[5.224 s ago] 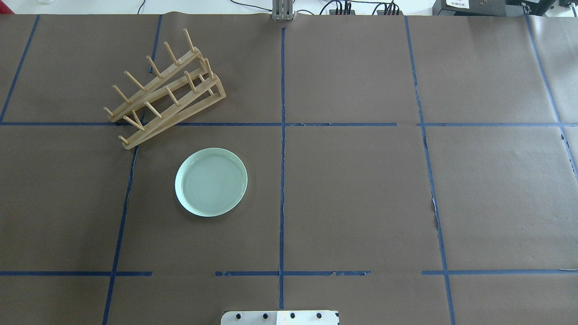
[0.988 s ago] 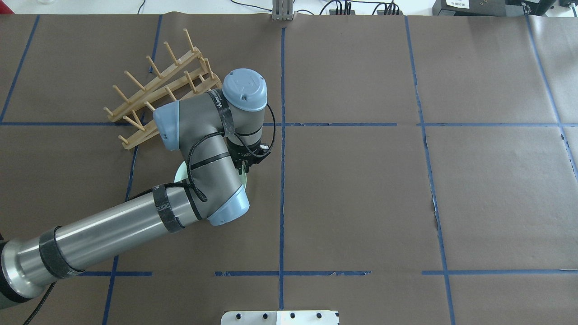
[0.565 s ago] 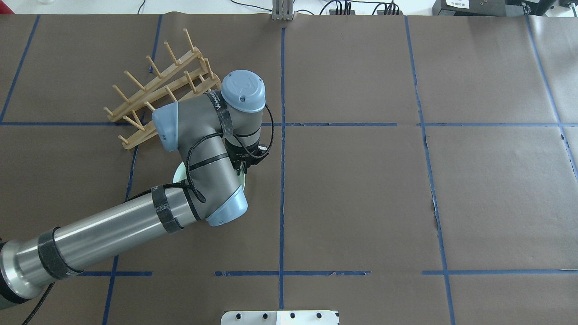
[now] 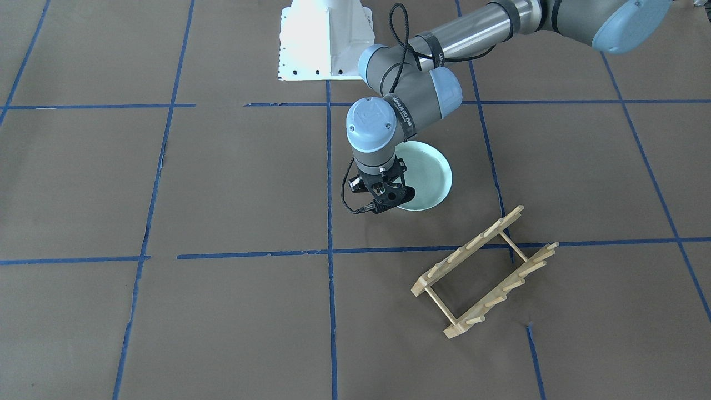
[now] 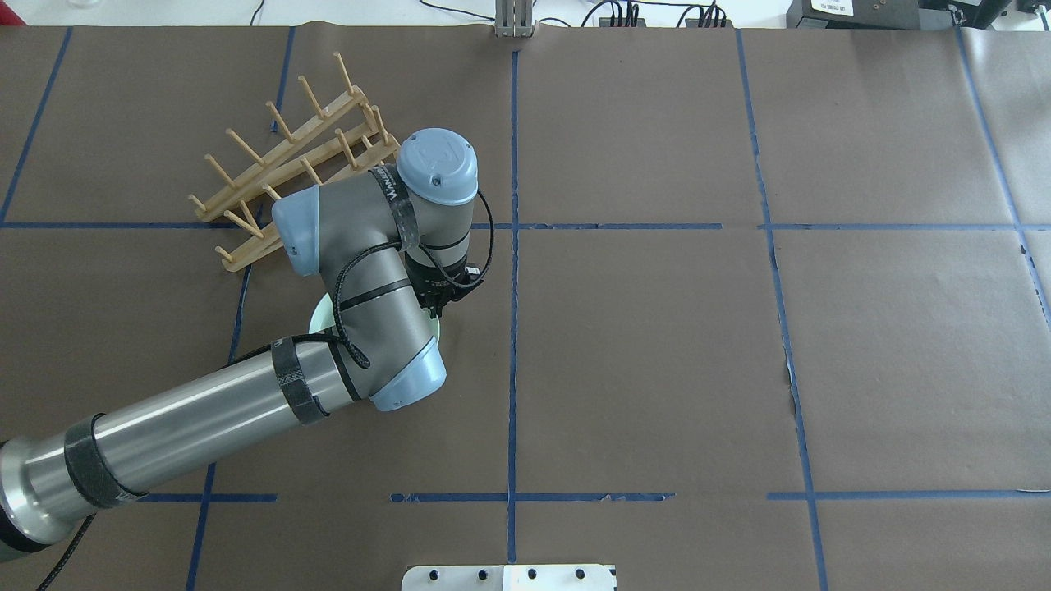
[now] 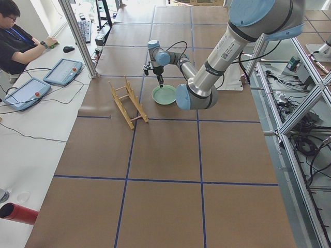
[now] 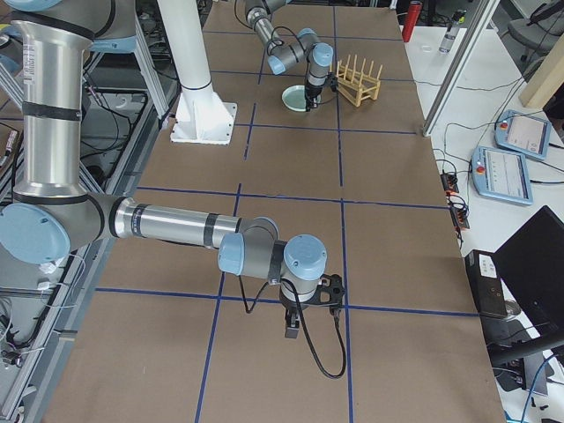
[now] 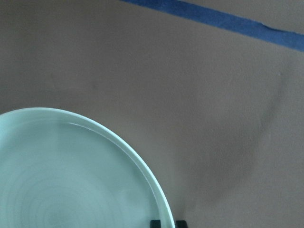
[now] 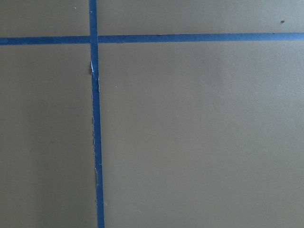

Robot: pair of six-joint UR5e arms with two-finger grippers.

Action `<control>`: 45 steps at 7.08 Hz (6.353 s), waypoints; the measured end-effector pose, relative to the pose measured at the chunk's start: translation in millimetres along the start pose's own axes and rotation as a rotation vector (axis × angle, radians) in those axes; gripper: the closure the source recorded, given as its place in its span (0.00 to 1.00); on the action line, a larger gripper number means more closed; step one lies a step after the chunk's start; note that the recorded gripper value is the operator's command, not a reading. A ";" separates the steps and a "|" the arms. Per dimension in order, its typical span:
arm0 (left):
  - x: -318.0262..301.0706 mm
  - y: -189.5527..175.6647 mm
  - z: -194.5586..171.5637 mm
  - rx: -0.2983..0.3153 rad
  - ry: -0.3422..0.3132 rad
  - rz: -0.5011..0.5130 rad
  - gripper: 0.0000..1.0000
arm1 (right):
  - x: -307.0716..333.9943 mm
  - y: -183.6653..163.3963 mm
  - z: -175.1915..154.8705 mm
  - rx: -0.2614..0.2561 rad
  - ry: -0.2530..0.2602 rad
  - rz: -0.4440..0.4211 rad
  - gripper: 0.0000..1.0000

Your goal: Place plate on rack

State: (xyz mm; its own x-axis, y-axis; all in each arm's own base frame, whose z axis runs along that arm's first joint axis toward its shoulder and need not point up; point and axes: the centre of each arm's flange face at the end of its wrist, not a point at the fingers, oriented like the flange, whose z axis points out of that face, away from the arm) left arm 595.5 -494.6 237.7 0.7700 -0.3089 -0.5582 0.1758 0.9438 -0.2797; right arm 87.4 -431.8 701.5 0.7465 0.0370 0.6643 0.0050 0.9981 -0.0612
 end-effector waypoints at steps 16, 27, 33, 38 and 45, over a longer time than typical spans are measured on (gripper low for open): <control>-272.7 -205.3 -238.7 0.363 1.324 -0.052 1.00 | 0.6 0.2 0.4 -0.001 0.000 0.001 0.00; -240.6 -191.8 -132.8 0.379 1.281 -0.118 0.05 | 0.3 0.1 0.2 0.000 0.000 0.001 0.00; -240.9 -199.9 -138.8 0.283 1.081 -0.132 0.00 | 0.3 0.1 -0.1 0.000 0.000 0.001 0.00; -380.0 -200.6 -149.2 0.285 0.377 0.236 0.00 | 0.2 0.1 0.4 -0.001 0.000 0.000 0.00; -739.3 -230.1 -124.8 0.106 0.059 0.480 0.00 | 0.6 0.2 0.5 -0.001 0.000 0.001 0.00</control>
State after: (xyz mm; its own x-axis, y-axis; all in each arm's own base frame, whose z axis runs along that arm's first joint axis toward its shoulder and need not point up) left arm -90.9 -498.0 617.3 0.7439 0.1608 -0.6487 -0.1264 0.9870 0.0996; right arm 87.5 -431.6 702.2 0.7465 0.0382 0.6643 0.0047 0.9980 -0.0627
